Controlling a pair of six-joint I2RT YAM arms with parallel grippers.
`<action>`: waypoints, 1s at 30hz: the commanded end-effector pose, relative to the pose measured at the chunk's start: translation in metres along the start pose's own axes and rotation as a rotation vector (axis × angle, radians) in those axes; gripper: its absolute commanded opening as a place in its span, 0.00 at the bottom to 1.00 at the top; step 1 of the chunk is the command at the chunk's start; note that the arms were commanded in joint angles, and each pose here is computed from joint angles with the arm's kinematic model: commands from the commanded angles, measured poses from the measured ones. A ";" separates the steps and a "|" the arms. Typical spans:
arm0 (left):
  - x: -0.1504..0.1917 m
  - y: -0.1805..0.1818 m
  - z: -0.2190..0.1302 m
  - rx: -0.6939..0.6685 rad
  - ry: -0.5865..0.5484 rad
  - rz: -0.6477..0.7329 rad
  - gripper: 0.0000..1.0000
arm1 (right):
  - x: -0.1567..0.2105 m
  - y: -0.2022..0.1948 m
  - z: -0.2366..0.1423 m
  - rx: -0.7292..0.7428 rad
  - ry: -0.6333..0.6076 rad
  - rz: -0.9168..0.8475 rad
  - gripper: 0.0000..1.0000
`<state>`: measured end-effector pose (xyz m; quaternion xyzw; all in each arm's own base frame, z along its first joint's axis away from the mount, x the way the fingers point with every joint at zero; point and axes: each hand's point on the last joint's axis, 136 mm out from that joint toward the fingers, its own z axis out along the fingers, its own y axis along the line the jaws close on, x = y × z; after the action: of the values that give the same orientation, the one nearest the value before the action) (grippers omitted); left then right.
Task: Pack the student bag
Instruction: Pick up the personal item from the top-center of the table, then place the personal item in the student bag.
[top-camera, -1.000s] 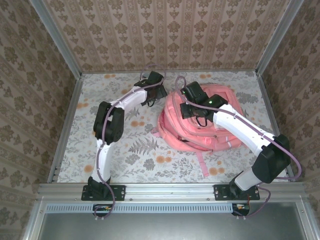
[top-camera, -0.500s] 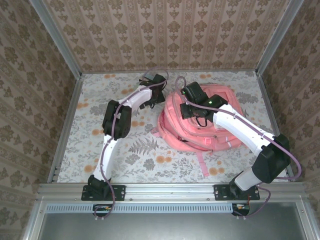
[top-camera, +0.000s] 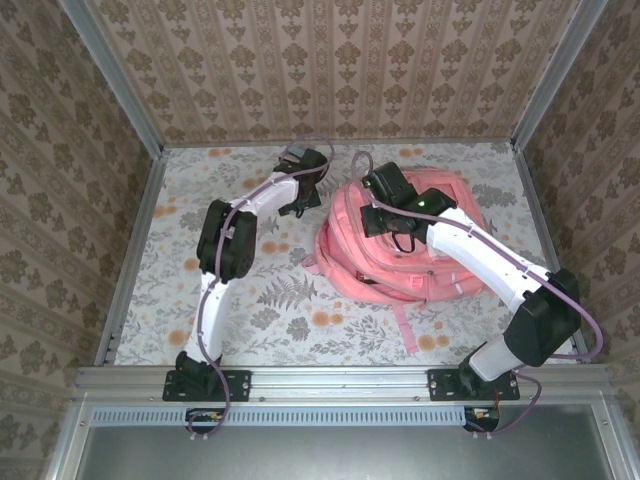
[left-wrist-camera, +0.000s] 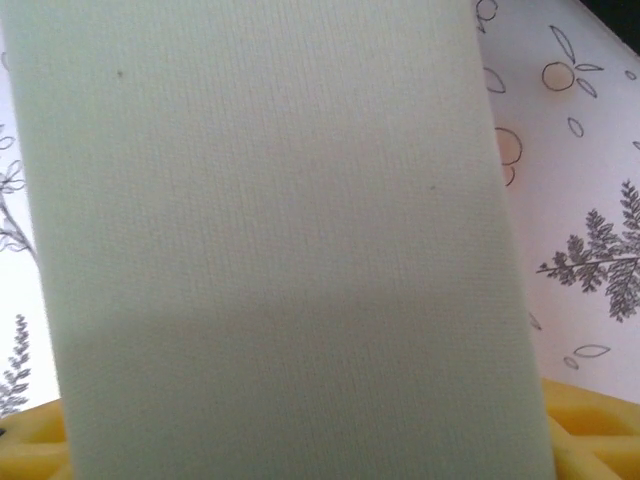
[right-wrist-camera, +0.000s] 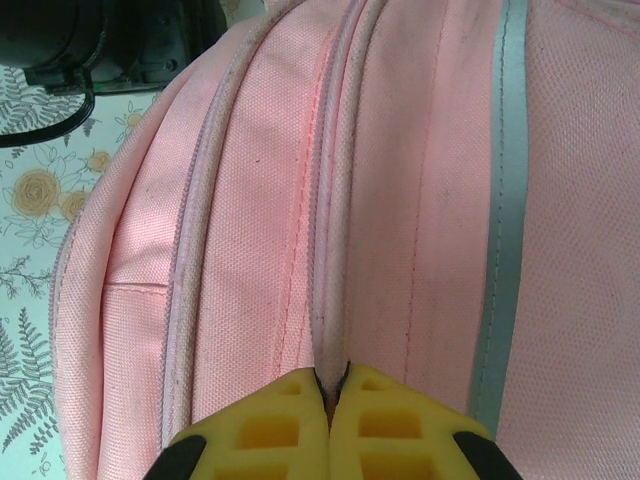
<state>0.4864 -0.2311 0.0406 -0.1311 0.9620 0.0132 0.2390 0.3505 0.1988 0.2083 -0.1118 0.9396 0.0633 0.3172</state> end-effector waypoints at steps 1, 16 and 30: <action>-0.014 -0.003 -0.037 0.041 -0.066 0.020 0.71 | -0.030 0.011 -0.022 -0.062 -0.096 0.014 0.00; 0.033 -0.031 -0.148 0.237 -0.143 0.125 0.71 | -0.068 -0.033 -0.072 -0.206 -0.237 0.243 0.00; 0.129 -0.101 -0.177 0.470 -0.017 0.232 0.72 | -0.085 -0.045 -0.104 -0.378 -0.309 0.410 0.00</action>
<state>0.3239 -0.3595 0.1499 0.0419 0.9460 -0.1517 0.2835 0.3642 0.1357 0.2840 0.0508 0.9047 0.2469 0.3435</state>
